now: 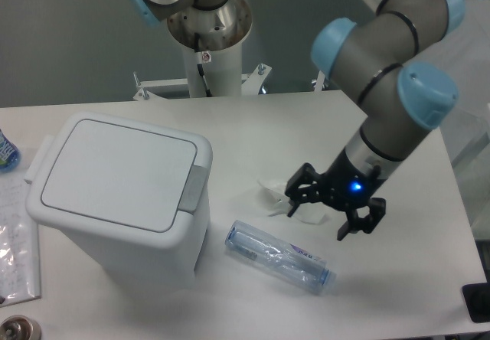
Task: Open the trash can
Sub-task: 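Swing the open gripper over the tissue to the trash can lid's tab, then push up on the lid tab with the gripper finger to flip it open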
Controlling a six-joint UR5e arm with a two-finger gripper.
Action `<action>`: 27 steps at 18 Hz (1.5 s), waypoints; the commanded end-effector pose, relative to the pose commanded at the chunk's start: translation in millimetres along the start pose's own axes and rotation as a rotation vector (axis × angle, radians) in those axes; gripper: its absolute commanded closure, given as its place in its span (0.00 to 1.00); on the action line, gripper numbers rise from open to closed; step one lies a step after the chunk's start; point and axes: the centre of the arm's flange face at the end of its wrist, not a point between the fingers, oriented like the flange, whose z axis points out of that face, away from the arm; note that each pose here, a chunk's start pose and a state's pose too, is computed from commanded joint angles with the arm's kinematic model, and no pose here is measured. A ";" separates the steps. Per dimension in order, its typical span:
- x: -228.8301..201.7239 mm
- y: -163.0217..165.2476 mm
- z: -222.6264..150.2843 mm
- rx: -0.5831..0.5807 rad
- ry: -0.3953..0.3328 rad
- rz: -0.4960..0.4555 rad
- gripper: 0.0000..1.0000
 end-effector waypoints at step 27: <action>106.9 -35.5 -11.8 0.166 0.050 -0.026 0.00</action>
